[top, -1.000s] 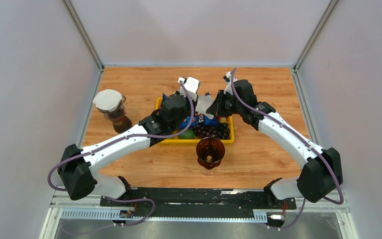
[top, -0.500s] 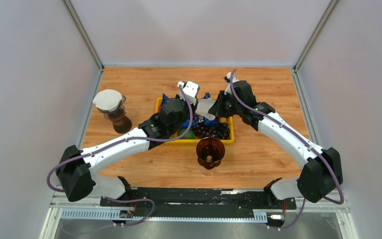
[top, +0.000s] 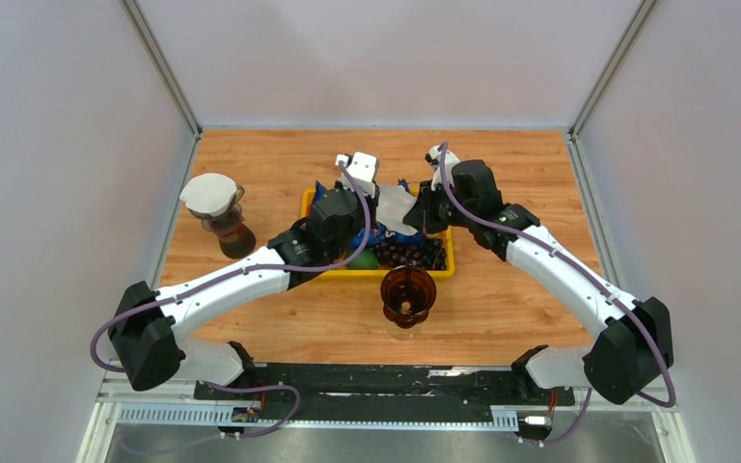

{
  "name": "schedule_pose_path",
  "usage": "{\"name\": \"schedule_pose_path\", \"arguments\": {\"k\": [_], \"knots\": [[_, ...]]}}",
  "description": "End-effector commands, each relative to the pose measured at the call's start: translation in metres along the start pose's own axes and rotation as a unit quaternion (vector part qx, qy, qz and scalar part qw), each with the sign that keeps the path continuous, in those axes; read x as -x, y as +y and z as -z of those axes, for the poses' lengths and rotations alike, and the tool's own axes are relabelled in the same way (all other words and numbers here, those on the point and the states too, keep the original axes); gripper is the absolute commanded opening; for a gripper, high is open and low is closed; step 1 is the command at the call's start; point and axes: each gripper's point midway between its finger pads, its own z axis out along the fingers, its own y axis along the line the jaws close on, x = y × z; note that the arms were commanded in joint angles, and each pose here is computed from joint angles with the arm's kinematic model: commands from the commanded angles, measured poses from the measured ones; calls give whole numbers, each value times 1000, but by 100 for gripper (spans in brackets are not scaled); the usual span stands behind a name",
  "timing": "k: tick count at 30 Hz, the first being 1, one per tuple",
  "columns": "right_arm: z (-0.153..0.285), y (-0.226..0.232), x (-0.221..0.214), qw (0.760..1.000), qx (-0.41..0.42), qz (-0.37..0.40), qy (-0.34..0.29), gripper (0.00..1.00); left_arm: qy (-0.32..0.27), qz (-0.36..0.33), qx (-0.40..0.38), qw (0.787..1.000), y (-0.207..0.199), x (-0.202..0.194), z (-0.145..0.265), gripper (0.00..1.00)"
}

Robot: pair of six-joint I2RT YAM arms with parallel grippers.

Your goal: Place the coffee filter in the dripper

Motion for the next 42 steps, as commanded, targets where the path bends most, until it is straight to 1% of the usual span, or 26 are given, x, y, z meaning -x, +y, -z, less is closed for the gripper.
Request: {"name": "schedule_pose_path", "arguments": {"k": [1, 6, 9, 10, 12, 13, 14, 15, 16, 17, 18, 19, 20, 21, 22, 23, 24, 27, 29, 32, 36, 39, 42], "knots": [[7, 18, 7, 998, 43, 48, -18, 0, -43, 47, 19, 998, 2, 37, -1, 0], [9, 19, 8, 998, 40, 45, -22, 0, -42, 51, 36, 997, 6, 39, -5, 0], [11, 16, 12, 999, 27, 32, -30, 0, -38, 50, 23, 998, 1, 39, -4, 0], [11, 15, 13, 999, 20, 23, -34, 0, -36, 49, 17, 998, 0, 38, -3, 1], [13, 13, 18, 999, 9, 1, -43, 0, -30, 41, -13, 999, -10, 36, -1, 7], [15, 14, 21, 999, 5, -12, -48, 0, -24, 35, -40, 998, -18, 33, 0, 14], [16, 13, 24, 998, 0, -22, -53, 0, -22, 28, -54, 998, -22, 31, 3, 17], [19, 13, 27, 998, -5, -30, -60, 0, -19, 25, -81, 996, -30, 30, 6, 25], [22, 12, 30, 997, -12, -39, -66, 0, -19, 19, -94, 995, -33, 29, 10, 29], [25, 11, 33, 996, -17, -46, -69, 0, -18, 16, -119, 993, -40, 28, 14, 41], [27, 10, 34, 996, -21, -55, -70, 0, -21, 12, -131, 991, -41, 28, 20, 48], [30, 8, 34, 995, -24, -62, -69, 0, -24, 8, -156, 987, -48, 30, 26, 62], [31, 7, 34, 995, -27, -67, -66, 0, -30, 8, -166, 986, -48, 32, 33, 68], [33, 5, 33, 995, -32, -72, -60, 0, -35, 9, -184, 982, -53, 36, 39, 79], [34, 4, 32, 995, -36, -75, -55, 0, -43, 11, -194, 980, -53, 40, 47, 83], [36, 3, 31, 995, -41, -77, -50, 0, -47, 12, -206, 977, -55, 43, 52, 93], [39, 0, 27, 995, -47, -81, -39, 0, -56, 16, -211, 976, -54, 49, 60, 98], [49, 1, 25, 995, -56, -81, -25, 0, -74, 31, -211, 974, -48, 60, 74, 100], [60, 4, 30, 995, -57, -75, -30, 0, -93, 46, -200, 974, -40, 72, 85, 100], [80, 13, 42, 996, -55, -61, -40, 0, -104, 59, -172, 978, -27, 76, 89, 100], [106, 30, 54, 997, -36, -42, -46, 0, -103, 67, -130, 984, -11, 72, 86, 100], [117, 44, 45, 998, -11, -58, -18, 0, -95, 69, -109, 987, -5, 65, 80, 100], [126, 54, 19, 996, 7, -72, 52, 0, -91, 77, -97, 988, -2, 59, 77, 100]]}}
